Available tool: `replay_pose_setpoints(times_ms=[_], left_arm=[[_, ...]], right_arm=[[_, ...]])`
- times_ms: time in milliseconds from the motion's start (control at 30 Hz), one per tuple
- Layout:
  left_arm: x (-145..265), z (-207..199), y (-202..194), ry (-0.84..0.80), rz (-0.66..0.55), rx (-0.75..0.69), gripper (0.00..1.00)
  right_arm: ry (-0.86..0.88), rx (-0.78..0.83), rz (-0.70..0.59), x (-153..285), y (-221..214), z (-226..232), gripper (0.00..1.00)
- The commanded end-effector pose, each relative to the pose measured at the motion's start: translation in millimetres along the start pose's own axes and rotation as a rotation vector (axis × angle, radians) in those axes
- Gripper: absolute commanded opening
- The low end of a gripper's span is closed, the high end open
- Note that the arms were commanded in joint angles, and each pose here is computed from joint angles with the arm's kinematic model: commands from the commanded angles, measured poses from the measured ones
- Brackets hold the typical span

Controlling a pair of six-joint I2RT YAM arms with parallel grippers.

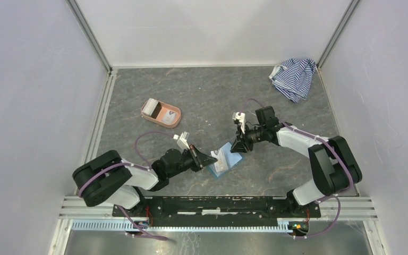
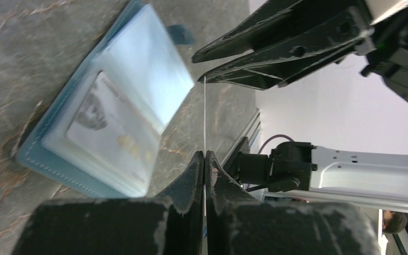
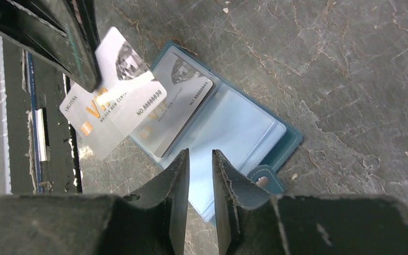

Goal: Put the credit cards into the card holder
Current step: Insert the credit card into the card holder.

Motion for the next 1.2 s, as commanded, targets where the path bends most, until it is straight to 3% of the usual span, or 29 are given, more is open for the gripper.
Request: replay_pose_setpoints(times_ms=[0,433,1167], left_arm=[[-1.8,2.0,0.2,-0.027,-0.026,0.058,0.02],[-12.4,30.3,-10.7,0.127,0.008,0.095,0.02],[-19.1,38.9,-11.3,0.151,-0.01,0.267,0.02]], right_arm=[[-0.018,0.039,0.036,-6.6,5.6,-9.3,0.27],[-0.013,0.006,0.13,-15.8,-11.8,-15.8,0.27],[-0.039,-0.014,0.203,-16.0,-24.5,-24.3,0.27]])
Point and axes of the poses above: each gripper's point midway between its finger pads, its own x axis back along the fingers, its own z axis along the line the jaws close on, y = z × x, the point moved 2 cm from there along x, back along the fingers, and after that the axes turned 14 degrees about x, right-handed, at the moved point
